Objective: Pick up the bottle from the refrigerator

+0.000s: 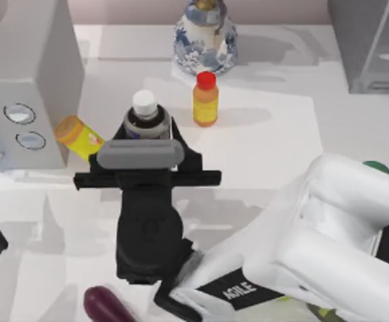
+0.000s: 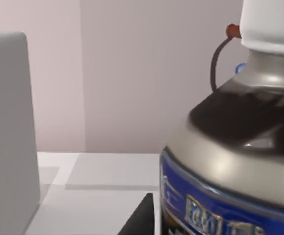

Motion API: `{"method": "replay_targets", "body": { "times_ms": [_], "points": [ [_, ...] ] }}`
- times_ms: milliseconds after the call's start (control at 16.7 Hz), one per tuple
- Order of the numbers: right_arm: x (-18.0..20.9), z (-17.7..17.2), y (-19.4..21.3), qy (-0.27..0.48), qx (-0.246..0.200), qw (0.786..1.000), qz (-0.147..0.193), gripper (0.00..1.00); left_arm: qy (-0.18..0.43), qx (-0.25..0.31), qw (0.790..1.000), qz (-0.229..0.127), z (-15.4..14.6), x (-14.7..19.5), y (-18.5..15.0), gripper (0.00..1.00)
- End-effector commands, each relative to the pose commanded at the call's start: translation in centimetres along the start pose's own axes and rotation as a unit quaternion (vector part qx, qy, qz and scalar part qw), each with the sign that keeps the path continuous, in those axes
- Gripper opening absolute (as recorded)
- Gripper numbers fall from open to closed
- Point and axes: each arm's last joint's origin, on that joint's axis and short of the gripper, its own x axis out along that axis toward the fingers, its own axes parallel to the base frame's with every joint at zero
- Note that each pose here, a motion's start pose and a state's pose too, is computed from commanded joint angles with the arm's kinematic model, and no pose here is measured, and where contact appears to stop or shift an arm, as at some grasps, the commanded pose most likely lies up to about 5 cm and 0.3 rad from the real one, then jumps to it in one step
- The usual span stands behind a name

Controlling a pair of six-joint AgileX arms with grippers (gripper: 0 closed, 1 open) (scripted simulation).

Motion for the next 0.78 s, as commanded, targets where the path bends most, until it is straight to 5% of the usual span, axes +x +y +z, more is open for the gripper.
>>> {"method": "replay_targets", "body": {
  "times_ms": [420, 780],
  "points": [
    [0.00, 0.00, 0.00, 0.000, 0.000, 1.000, 0.000, 0.98, 0.000, 0.000, 1.000, 0.000, 0.00, 0.00, 0.00, 1.00],
    [0.00, 0.00, 0.00, 0.000, 0.000, 1.000, 0.000, 1.00, 0.000, 0.000, 1.000, 0.000, 0.00, 0.00, 0.00, 1.00]
  ]
}}
